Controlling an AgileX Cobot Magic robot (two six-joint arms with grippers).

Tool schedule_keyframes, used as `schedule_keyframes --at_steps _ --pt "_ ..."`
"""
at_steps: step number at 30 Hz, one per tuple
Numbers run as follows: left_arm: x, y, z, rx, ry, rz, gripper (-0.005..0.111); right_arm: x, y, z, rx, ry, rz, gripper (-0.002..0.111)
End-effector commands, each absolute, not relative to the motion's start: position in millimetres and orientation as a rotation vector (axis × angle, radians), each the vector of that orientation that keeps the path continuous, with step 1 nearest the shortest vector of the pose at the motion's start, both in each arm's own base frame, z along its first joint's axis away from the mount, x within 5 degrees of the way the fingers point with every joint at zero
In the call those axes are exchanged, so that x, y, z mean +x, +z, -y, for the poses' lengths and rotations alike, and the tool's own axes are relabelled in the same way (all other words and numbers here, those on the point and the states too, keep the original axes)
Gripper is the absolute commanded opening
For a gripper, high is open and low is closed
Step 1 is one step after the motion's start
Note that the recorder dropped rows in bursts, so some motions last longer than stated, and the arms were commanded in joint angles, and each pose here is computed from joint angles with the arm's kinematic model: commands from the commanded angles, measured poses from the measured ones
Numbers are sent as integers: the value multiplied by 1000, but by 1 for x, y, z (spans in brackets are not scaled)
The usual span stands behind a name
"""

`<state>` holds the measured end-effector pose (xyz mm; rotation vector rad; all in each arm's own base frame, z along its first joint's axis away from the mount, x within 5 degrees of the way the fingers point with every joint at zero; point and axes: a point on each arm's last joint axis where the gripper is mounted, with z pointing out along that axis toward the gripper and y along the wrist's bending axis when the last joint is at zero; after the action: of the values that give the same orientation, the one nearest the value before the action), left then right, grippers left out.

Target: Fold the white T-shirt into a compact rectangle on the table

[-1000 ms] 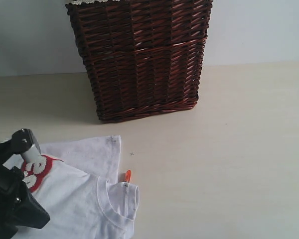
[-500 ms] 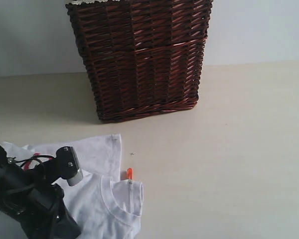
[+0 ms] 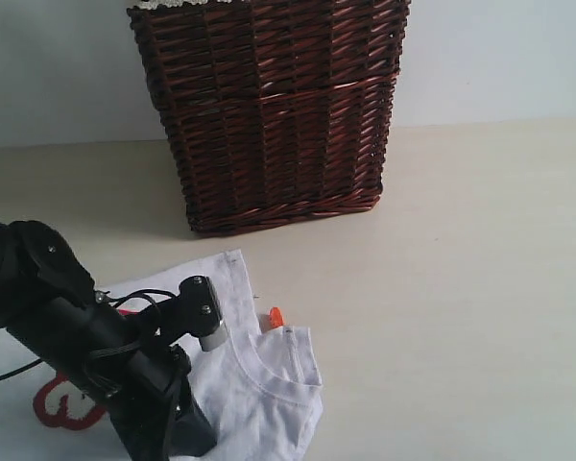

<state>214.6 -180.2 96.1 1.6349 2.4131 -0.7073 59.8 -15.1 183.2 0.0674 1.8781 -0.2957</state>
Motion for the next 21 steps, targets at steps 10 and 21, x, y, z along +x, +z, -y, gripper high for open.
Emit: schedule_keyframes --at_steps 10,21 --pt "236 102 162 1563 -320 -2378 0 60 183 15 71 -301 -1863 17" --pt "268 137 104 948 -420 -2530 0 60 183 15 71 -301 -1863 17"
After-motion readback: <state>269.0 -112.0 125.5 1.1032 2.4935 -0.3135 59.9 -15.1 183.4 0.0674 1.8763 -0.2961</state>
